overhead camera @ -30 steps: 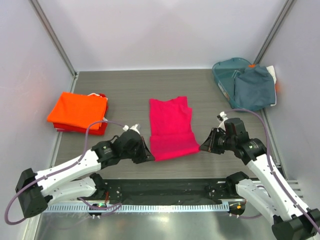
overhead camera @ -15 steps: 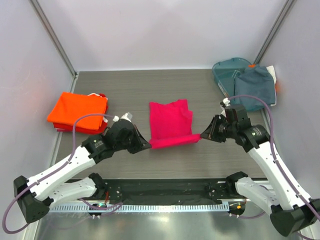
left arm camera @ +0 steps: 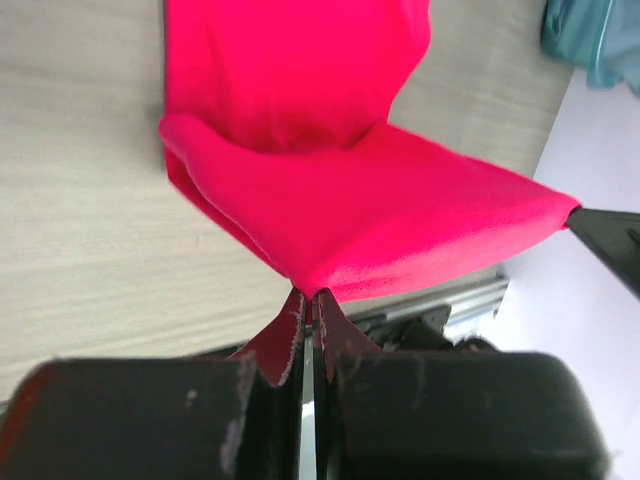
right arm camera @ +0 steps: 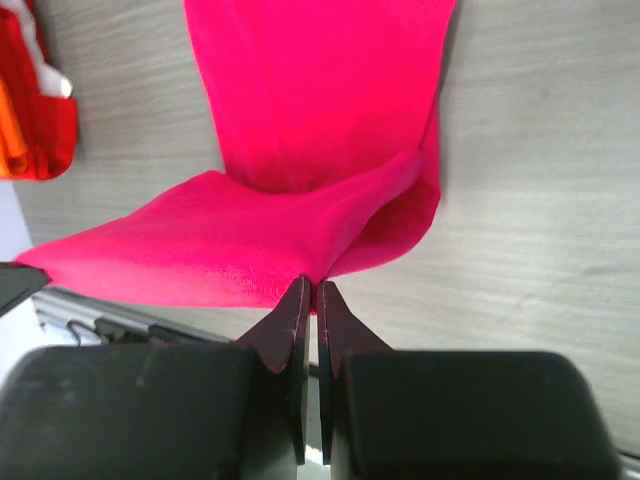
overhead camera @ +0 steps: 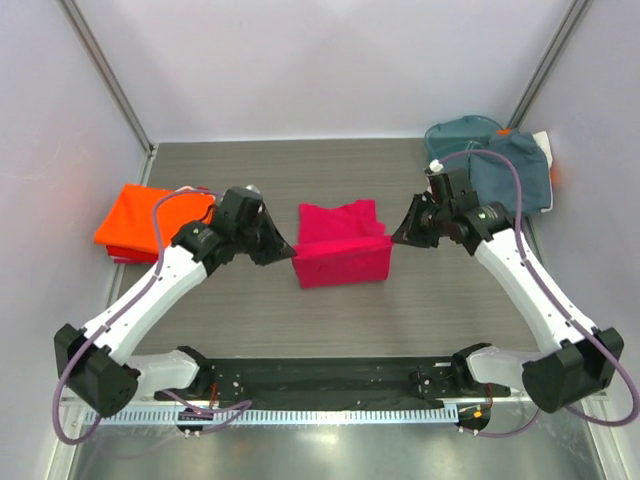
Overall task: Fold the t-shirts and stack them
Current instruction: Fold the tshirt
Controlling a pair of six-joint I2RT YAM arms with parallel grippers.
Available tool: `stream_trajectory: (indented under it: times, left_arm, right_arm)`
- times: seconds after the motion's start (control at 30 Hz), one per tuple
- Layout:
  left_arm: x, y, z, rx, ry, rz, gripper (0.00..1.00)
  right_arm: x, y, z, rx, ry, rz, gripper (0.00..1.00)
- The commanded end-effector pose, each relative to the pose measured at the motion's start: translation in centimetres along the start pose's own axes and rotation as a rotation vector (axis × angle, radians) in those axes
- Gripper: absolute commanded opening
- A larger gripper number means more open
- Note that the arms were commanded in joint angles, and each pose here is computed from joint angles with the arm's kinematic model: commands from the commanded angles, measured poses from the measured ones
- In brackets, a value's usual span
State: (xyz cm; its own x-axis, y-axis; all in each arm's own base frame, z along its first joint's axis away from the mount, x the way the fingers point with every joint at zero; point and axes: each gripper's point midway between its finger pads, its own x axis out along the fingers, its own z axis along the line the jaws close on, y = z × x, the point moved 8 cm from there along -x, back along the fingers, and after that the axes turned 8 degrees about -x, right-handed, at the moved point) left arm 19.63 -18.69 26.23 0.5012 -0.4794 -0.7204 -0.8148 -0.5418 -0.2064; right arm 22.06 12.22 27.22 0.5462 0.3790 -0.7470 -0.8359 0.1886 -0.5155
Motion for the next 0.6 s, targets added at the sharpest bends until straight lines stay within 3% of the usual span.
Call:
stream_trajectory:
  times: [0.0, 0.43, 0.57]
  left_arm:
    - [0.1, -2.0, -0.5, 0.050, -0.035, 0.002, 0.00]
    - [5.3, -8.9, -2.0, 0.031, -0.082, 0.020, 0.00]
    - [4.8, -9.7, -2.5, 0.042, -0.082, 0.007, 0.00]
  right_arm:
    - [0.7, -3.0, -0.2, -0.055, 0.071, -0.091, 0.01]
    - [7.1, -8.8, -0.9, -0.071, 0.161, -0.068, 0.01]
    - [7.7, -9.8, -0.8, -0.068, 0.140, -0.065, 0.01]
